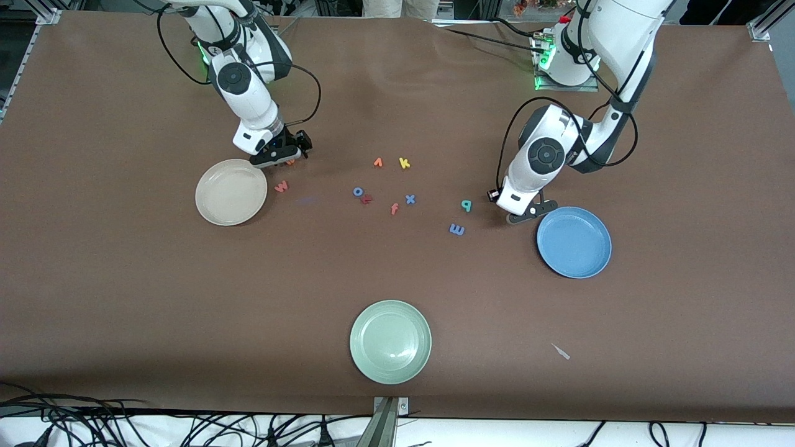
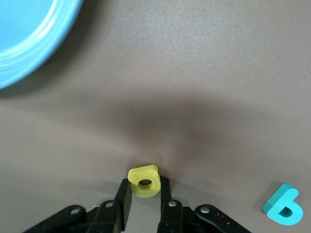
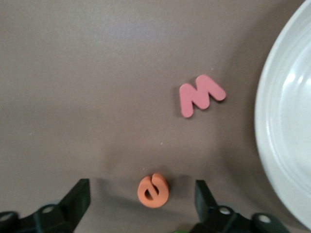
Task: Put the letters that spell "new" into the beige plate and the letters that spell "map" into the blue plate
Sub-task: 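Grasp the orange letter with the right gripper while the left gripper carries yellow, then drop the yellow letter on the blue plate while the right gripper places orange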
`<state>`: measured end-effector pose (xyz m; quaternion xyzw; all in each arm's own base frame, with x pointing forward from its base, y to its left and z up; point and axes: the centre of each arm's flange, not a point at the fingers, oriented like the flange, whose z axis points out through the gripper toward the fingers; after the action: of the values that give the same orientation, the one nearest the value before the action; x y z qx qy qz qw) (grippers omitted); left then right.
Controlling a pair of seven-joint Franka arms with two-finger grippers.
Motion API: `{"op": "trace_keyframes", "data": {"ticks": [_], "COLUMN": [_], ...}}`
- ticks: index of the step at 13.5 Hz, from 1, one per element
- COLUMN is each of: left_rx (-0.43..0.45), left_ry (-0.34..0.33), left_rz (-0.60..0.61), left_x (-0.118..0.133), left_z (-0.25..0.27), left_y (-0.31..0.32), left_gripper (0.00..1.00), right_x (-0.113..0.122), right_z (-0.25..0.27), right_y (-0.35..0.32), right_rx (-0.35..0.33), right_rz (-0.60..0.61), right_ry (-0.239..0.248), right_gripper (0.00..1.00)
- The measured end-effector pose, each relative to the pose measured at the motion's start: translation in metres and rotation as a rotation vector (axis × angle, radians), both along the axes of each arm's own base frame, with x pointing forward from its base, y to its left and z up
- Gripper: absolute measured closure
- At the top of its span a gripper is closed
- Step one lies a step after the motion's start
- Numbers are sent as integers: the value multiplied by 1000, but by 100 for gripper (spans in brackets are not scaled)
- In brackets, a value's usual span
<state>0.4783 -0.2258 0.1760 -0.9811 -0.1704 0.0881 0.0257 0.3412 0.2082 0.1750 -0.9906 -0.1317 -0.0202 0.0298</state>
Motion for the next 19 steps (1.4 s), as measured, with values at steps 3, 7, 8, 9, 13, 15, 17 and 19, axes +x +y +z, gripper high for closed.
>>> {"op": "trace_keyframes", "data": {"ticks": [3, 7, 8, 9, 13, 15, 17, 19], "left_rx": [73, 53, 41, 28, -10, -19, -29, -38], "left_ry": [17, 7, 6, 10, 51, 54, 40, 32], "left_rz": [-48, -165, -198, -230, -253, -253, -217, -138], "left_x": [32, 91, 100, 108, 129, 131, 128, 115], "left_z": [32, 83, 85, 83, 50, 45, 52, 60], "left_y": [13, 59, 75, 92, 151, 145, 107, 51], "left_gripper": [72, 72, 72, 72, 57, 38, 16, 0], "right_x": [-4, -4, -4, -4, -5, -5, -5, -3], "right_z": [0, 0, 0, 0, -1, -1, 0, 2], "right_y": [1, 2, 2, 2, 1, 1, 1, 1], "right_rx": [-1, -1, -1, -1, -2, -2, -2, -1], "right_rz": [1, 2, 3, 3, 5, 8, 10, 14], "right_ry": [3, 3, 3, 3, 5, 5, 4, -1], "right_gripper": [19, 34, 36, 36, 62, 67, 72, 72]}}
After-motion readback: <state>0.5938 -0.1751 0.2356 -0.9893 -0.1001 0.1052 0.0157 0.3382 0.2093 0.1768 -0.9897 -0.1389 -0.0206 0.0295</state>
